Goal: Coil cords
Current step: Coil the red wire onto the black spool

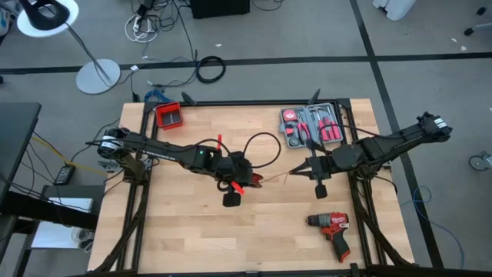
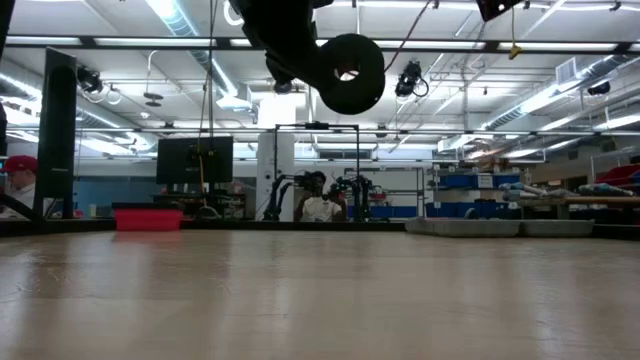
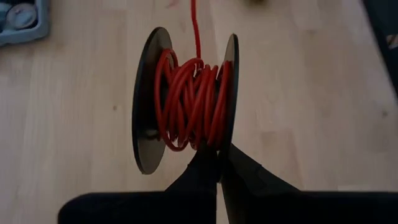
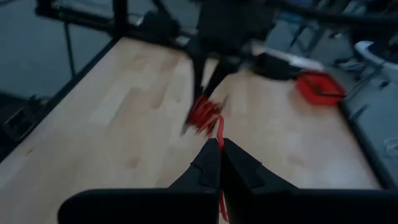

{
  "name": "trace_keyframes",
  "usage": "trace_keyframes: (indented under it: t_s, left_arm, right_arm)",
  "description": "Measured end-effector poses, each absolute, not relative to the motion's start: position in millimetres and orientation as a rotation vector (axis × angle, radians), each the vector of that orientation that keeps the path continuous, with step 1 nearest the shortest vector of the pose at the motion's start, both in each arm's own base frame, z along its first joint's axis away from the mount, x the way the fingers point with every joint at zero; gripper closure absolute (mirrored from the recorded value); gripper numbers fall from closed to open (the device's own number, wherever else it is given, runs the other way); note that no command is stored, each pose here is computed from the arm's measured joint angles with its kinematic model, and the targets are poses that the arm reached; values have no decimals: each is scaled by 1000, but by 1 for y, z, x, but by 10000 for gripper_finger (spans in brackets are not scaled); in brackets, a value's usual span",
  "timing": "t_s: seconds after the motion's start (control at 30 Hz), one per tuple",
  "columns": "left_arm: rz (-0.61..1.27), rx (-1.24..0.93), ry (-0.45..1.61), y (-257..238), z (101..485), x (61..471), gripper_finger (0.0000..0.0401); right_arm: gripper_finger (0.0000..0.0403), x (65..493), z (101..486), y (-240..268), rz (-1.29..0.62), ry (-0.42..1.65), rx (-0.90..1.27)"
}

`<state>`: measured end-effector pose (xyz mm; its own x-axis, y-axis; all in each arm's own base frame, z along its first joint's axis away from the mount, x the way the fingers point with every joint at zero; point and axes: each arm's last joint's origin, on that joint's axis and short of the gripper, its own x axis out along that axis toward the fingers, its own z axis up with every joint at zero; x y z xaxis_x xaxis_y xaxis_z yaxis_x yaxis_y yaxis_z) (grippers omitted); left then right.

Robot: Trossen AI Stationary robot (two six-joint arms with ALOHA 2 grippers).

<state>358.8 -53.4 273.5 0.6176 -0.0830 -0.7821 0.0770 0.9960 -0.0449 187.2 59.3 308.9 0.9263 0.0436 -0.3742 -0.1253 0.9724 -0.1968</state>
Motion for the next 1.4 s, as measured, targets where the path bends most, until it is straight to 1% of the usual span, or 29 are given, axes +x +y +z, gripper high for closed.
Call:
trace_keyframes:
  t_s: [0.23, 0.4, 0.57, 0.8, 1.1, 1.4]
  left_arm:
    - [-168, -7, 834, -56, 278, 364, 391]
    - [-290, -2, 743, -60, 283, 370, 391]
    - [-399, -14, 676, -64, 284, 376, 391]
    - [-479, -33, 667, -67, 275, 383, 391]
    - [-497, 23, 625, -65, 276, 386, 391]
    - [-520, 94, 535, -65, 282, 390, 391]
  right_arm:
    - [403, 195, 322, 56, 54, 230, -227]
    - [403, 206, 324, 56, 93, 182, -257]
    - [403, 220, 317, 56, 144, 180, -287]
    - [403, 240, 305, 52, 225, 198, -270]
    - [403, 251, 291, 54, 335, 250, -227]
    - [402, 258, 278, 54, 354, 322, -218]
